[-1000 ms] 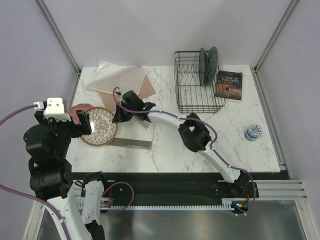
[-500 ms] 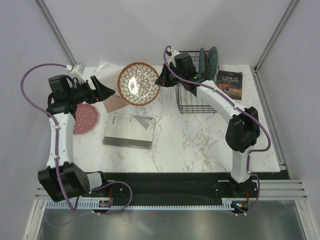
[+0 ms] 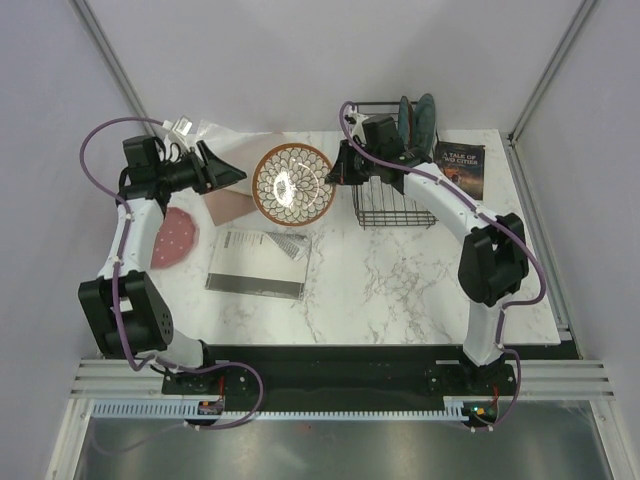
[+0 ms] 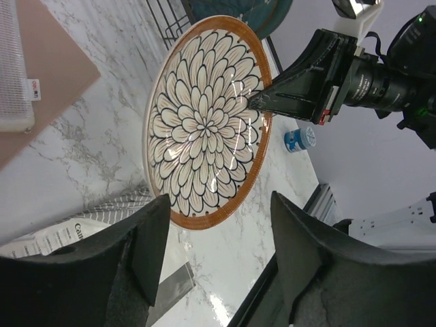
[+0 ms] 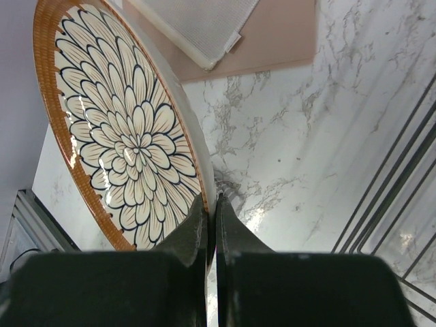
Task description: Load the plates into the dish rack
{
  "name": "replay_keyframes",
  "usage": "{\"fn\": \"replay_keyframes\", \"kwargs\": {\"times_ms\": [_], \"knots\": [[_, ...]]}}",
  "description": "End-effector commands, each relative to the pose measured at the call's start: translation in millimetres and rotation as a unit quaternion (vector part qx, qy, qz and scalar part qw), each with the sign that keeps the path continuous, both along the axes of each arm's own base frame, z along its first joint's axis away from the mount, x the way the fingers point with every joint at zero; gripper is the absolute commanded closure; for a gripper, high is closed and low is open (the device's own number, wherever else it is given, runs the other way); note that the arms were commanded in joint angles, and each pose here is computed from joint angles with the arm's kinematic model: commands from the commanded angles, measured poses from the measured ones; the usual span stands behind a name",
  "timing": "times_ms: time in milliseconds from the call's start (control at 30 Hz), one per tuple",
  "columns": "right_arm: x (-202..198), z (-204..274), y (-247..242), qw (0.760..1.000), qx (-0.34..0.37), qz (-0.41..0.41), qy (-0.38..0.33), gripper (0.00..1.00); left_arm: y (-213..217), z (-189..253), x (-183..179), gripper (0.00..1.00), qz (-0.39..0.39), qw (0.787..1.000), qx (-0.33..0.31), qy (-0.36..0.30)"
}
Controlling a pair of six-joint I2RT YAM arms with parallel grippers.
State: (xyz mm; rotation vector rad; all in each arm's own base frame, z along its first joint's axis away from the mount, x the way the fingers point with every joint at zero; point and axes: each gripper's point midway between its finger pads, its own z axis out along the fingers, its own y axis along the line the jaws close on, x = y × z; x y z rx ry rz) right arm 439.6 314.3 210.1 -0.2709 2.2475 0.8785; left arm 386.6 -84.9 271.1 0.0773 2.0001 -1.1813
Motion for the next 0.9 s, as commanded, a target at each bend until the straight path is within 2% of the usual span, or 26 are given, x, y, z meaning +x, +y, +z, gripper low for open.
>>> {"fn": "replay_keyframes", "kwargs": {"times_ms": [0, 133, 367, 733, 767, 867], "knots": [[10, 79, 27, 0.992, 0.093, 0.034, -0.077, 1.00, -7, -2, 12, 0.38, -0.023, 1.000, 0.002, -0.006], [11, 86, 23, 0.991, 0.101, 0.031, -0.078, 1.00, 0, -10, 25, 0.40, -0.015, 0.999, 0.030, -0.016], [11, 92, 15, 0.990, 0.110, 0.036, -0.077, 1.00, 6, -24, 51, 0.38, -0.011, 0.998, 0.065, -0.017], [16, 99, 20, 0.988, 0.126, 0.039, -0.078, 1.00, -42, -59, 50, 0.38, -0.075, 0.992, 0.105, -0.006], [16, 99, 21, 0.988, 0.128, 0.039, -0.078, 1.00, -44, -59, 51, 0.39, -0.076, 0.991, 0.107, -0.008], [17, 97, 21, 0.988, 0.128, 0.039, -0.077, 1.00, -49, -59, 53, 0.58, -0.083, 0.991, 0.105, -0.008]]}}
